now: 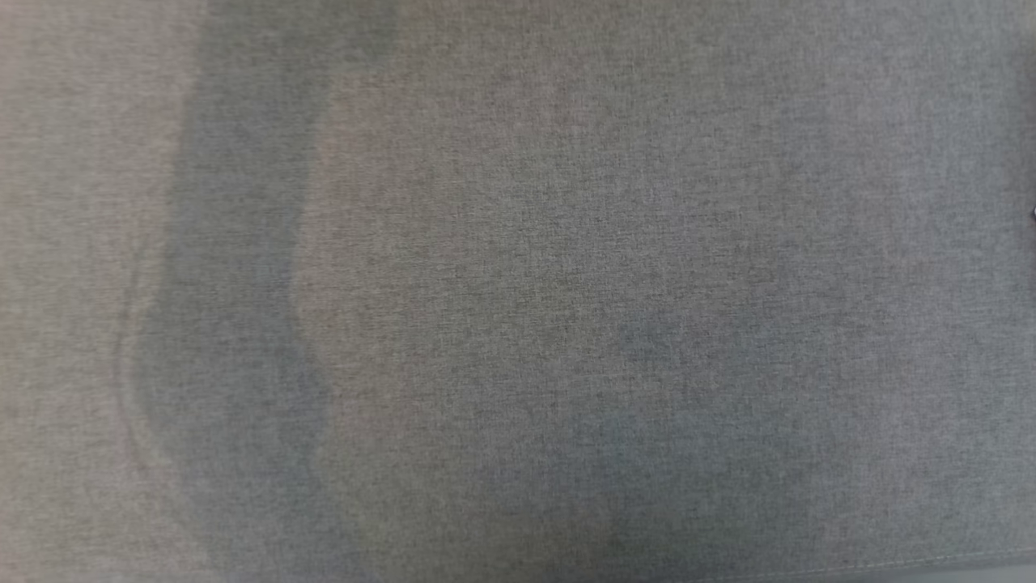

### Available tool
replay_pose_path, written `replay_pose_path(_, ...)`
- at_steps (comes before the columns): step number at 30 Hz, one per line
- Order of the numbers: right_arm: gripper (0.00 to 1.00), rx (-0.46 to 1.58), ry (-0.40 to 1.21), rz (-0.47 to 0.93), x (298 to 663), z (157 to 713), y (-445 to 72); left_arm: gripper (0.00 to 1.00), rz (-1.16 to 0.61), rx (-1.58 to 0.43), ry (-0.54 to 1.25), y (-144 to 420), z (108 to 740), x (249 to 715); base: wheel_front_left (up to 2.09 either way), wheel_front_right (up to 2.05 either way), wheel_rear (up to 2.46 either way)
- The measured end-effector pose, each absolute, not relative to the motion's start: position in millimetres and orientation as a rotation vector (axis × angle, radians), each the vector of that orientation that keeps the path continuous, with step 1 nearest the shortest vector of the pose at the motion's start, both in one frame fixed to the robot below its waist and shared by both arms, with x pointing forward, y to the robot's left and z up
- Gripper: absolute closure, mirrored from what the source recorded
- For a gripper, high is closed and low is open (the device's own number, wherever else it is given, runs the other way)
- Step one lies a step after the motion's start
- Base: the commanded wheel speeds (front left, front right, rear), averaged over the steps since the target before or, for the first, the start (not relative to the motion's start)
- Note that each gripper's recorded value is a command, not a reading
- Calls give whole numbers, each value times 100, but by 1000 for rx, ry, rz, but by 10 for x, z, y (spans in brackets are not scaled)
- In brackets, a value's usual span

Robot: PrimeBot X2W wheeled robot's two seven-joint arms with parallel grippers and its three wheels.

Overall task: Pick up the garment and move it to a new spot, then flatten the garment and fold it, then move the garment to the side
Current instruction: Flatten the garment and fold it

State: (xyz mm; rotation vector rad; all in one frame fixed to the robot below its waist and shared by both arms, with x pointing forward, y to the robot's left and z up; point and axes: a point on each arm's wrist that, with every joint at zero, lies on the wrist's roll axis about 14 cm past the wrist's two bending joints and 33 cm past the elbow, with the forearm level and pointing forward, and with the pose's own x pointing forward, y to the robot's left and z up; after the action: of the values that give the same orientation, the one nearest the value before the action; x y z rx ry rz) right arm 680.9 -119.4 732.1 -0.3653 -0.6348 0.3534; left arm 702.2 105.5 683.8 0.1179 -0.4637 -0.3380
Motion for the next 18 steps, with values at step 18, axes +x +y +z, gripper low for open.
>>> replay_pose_path(18, 100, -248, -200, 406, 6555, 5208, -1229, 100, -387, -53, -179, 786, 5241, 6708, 0, 0, 0)
